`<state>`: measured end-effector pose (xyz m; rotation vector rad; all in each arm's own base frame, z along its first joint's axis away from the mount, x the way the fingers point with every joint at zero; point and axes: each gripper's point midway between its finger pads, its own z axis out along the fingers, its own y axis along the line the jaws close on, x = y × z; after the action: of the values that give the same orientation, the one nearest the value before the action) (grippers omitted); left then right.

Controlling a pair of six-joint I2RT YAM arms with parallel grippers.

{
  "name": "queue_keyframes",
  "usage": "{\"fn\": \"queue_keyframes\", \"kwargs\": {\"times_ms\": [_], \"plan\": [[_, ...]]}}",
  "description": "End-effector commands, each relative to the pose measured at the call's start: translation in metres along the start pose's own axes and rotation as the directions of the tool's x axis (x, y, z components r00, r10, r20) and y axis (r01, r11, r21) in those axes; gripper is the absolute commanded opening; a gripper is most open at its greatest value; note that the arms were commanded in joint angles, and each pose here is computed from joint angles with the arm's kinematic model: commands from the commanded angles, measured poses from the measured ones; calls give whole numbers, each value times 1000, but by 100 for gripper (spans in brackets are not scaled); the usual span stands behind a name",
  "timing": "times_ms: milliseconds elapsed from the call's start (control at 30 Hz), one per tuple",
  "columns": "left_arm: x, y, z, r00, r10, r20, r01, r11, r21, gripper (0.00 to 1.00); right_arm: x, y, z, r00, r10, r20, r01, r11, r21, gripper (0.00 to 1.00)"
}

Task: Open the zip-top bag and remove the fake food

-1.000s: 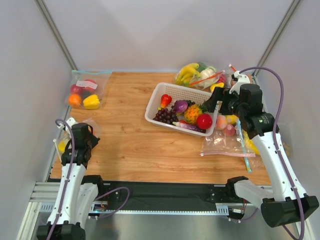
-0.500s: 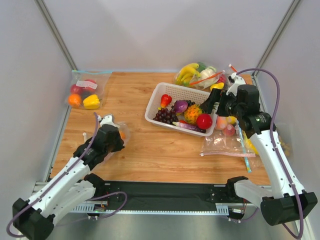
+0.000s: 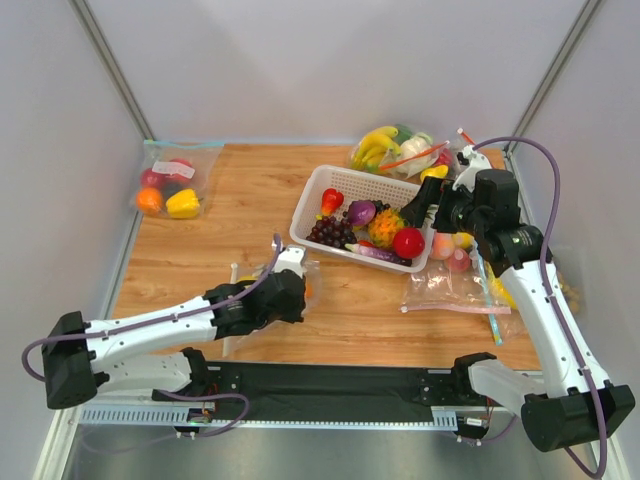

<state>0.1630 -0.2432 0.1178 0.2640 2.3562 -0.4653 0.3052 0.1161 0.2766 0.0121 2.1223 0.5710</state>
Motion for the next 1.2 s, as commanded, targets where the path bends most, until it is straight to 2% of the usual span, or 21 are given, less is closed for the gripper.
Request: {"fn": "queue_keyframes", "kwargs": {"times_ms": [0,100,200,233,267,300,333,467,500,667,700,733,767,867,900,1000,1167], "plan": [[-25,-50,-6,997,36,71,-47,986,158,0,-6,0,-4,999,-14,35,14,1000,1,99],[-21,-66,-3,996,72,54,-82,974,213,0,-6,-1,-4,999,-19,35,19,1000,8,99],[-19,-65,-4,995,84,51,-93,973,213,16,-7,-3,-6,999,-34,37,33,999,19,99],[-18,-59,-6,994,97,50,-105,975,195,54,-7,-3,-6,999,-40,36,39,999,21,99],[-22,-58,-10,993,101,65,-112,976,189,77,-7,-5,-6,999,-41,33,40,999,31,99],[-33,-53,-18,990,96,102,-113,978,173,95,-8,-5,-6,998,-45,33,44,998,33,99],[-35,-44,-22,987,119,108,-134,981,143,99,-8,-5,-7,998,-50,35,48,998,34,99],[-69,-16,-61,966,99,238,-118,991,68,99,-7,-7,-4,998,-46,31,45,998,36,99],[-76,2,-66,959,84,270,-86,996,-2,99,-6,-6,-2,999,-40,29,39,999,31,99],[-93,51,-85,924,-66,377,85,996,-35,99,-4,-5,1,999,-32,25,32,999,21,99],[-95,66,-83,915,-119,384,154,986,-60,99,-5,-5,1,999,-32,25,32,999,20,99],[-89,80,-81,918,-150,368,196,976,-92,99,-4,-5,1,999,-33,23,33,999,20,99],[-83,99,-76,898,-249,362,312,942,-127,99,-5,-4,0,999,-34,24,34,999,18,99],[-53,126,-61,901,-335,277,400,888,-227,99,-7,-4,-1,999,-40,31,40,999,20,99],[-48,136,-58,877,-388,284,459,851,-256,99,-7,-4,-2,999,-42,30,41,999,21,99],[-27,146,-44,861,-451,234,505,807,-304,99,-8,-4,-3,998,-45,33,44,999,22,99],[14,146,-16,794,-595,121,602,744,-290,99,-7,-5,-6,998,-52,38,51,998,29,99]]}}
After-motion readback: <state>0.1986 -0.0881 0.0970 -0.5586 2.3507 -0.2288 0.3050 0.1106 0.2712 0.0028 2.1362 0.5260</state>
